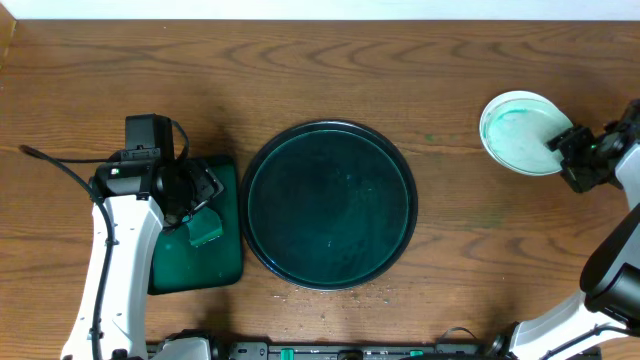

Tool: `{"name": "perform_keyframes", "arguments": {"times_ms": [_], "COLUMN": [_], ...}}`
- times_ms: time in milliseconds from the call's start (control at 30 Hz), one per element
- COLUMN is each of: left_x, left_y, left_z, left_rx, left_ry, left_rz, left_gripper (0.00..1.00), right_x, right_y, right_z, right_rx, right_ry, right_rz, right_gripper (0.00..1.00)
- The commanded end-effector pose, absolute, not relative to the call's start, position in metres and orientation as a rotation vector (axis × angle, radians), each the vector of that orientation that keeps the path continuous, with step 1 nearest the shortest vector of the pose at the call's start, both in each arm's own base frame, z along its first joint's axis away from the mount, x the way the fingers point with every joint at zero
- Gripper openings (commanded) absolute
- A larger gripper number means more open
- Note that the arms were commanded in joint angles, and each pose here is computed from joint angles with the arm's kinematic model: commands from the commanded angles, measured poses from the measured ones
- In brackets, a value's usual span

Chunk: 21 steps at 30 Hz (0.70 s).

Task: Clean dirty plates on tray and stack at the side
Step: 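Lower the light-green plate onto the stacked plates and release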

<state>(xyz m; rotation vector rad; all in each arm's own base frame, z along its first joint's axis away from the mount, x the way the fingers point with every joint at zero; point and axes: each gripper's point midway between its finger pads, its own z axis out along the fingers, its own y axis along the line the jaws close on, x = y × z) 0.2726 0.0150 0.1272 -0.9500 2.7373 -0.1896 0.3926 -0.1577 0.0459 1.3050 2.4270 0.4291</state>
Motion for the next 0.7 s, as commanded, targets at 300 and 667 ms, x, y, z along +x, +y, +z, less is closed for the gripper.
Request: {"name": "perform_keyframes", "arguments": {"times_ms": [300, 667], "left_x": [0.278, 0.281], "left_y": [0.016, 0.016], "left_z": [0.132, 0.133], "left_rx": [-0.927, -0.846], "left_ry": [2.730, 2.743], "left_rz": [-0.188, -0.180], "left_gripper": [0.81, 0.80], "right_x": [0.421, 0.436], "right_y": [-0.163, -0.107], "right_z": [0.106, 0.200], "right_rx": [0.981, 0.444], "right_ry": [2.419, 2.337], "right_rz": [0.361, 0.362], "right_gripper": [0.76, 0.18]}}
